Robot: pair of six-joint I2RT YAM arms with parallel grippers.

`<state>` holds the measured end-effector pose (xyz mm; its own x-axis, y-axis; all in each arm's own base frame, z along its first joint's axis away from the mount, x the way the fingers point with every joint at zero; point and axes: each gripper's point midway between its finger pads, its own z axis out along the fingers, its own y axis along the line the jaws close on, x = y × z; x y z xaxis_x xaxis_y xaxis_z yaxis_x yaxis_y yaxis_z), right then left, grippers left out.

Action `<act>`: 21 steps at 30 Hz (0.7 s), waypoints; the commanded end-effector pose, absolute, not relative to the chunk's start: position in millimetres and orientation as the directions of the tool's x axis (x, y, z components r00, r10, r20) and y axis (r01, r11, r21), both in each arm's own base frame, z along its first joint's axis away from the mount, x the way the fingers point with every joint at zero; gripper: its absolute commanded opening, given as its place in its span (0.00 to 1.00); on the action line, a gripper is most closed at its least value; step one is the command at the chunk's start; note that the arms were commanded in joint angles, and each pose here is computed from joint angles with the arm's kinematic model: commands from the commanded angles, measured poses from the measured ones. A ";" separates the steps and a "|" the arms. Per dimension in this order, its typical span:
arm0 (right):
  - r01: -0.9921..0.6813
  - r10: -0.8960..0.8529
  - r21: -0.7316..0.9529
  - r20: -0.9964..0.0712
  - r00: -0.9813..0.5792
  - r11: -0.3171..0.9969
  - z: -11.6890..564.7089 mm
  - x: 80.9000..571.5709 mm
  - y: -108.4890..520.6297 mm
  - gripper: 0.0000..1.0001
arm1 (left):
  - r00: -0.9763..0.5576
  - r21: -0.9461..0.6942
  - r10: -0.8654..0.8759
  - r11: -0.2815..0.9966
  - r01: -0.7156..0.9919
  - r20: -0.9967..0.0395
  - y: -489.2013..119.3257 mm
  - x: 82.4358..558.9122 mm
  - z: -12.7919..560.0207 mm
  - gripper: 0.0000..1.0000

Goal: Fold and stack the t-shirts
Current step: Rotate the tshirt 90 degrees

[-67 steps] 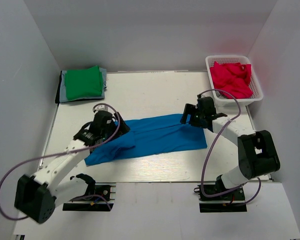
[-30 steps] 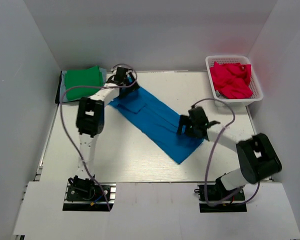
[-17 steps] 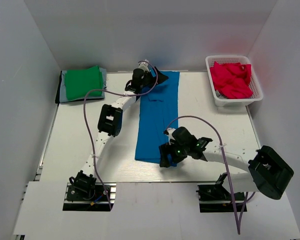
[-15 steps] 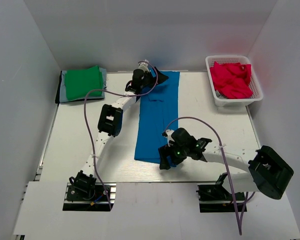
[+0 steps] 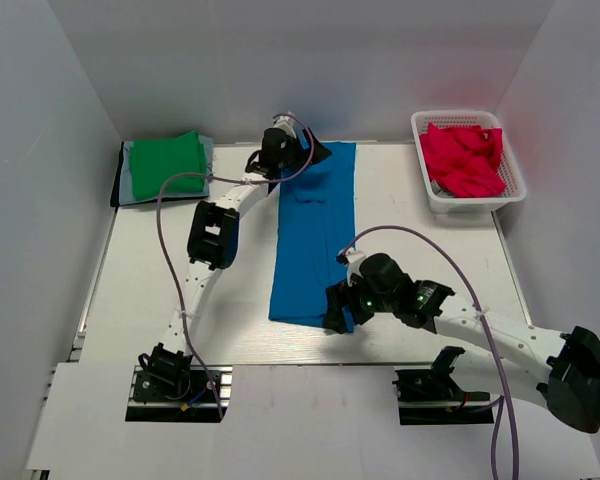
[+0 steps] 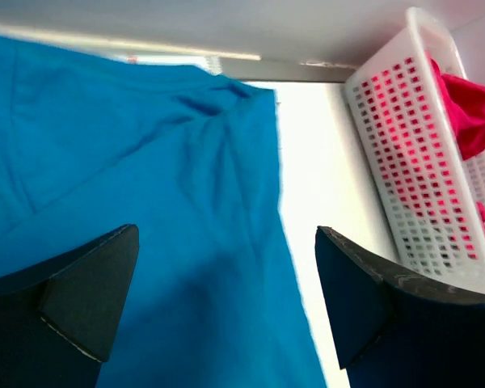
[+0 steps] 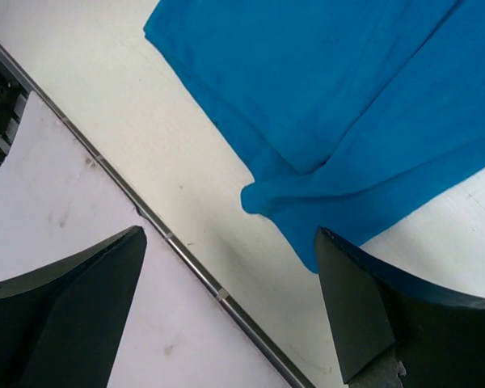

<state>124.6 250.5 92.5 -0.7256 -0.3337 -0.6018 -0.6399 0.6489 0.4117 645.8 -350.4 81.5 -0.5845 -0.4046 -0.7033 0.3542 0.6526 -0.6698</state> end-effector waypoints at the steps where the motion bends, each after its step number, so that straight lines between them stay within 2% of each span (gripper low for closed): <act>1: -0.654 -0.297 0.416 -0.649 -0.700 0.632 108.1 140.2 268.3 0.90 | -0.394 -0.536 -0.369 0.659 0.528 -0.841 -333.9 624.4 261.7 1.00; 4: -0.636 -0.316 0.411 -0.615 -0.722 0.653 93.8 146.2 274.9 0.90 | -0.324 -0.465 -0.336 0.695 0.548 -0.884 -317.6 602.1 317.1 1.00; 8: -0.631 -0.351 0.419 -0.571 -0.742 0.652 63.5 146.3 283.6 0.90 | -0.328 -0.391 -0.253 0.784 0.482 -0.910 -291.5 582.4 323.2 1.00; 9: -0.637 -0.359 0.422 -0.569 -0.740 0.645 60.7 145.6 285.8 0.90 | -0.314 -0.381 -0.249 0.785 0.489 -0.916 -285.6 568.8 342.6 1.00; 12: -0.648 -0.384 0.450 -0.547 -0.744 0.614 48.0 142.5 295.5 0.90 | -0.374 -0.370 -0.205 0.813 0.449 -0.905 -266.7 546.3 320.1 1.00; 15: -0.631 -0.411 0.448 -0.496 -0.765 0.633 34.3 138.0 292.6 0.90 | -0.406 -0.379 -0.218 0.846 0.375 -0.888 -239.4 503.1 305.4 1.00; 17: -0.617 -0.408 0.410 -0.490 -0.770 0.672 36.0 142.9 285.5 0.90 | -0.452 -0.408 -0.235 0.850 0.334 -0.860 -218.7 451.9 287.7 1.00; 18: -0.615 -0.391 0.389 -0.515 -0.763 0.686 50.0 146.2 281.8 0.90 | -0.500 -0.432 -0.246 0.851 0.299 -0.830 -215.3 426.7 248.2 1.00; 20: -0.590 -0.391 0.348 -0.496 -0.775 0.728 61.7 146.2 267.6 0.90 | -0.457 -0.491 -0.307 0.792 0.363 -0.835 -210.7 383.1 266.1 1.00; 21: -0.598 -0.355 0.350 -0.555 -0.752 0.721 88.2 151.1 267.6 0.90 | -0.517 -0.519 -0.307 0.787 0.333 -0.799 -206.3 362.7 229.2 1.00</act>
<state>141.1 273.8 42.4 -0.7754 -0.4023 -0.4868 -0.6044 0.6962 0.3873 407.1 -212.8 247.3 -0.4920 -0.2516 -0.8335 0.3409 0.8252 -0.4503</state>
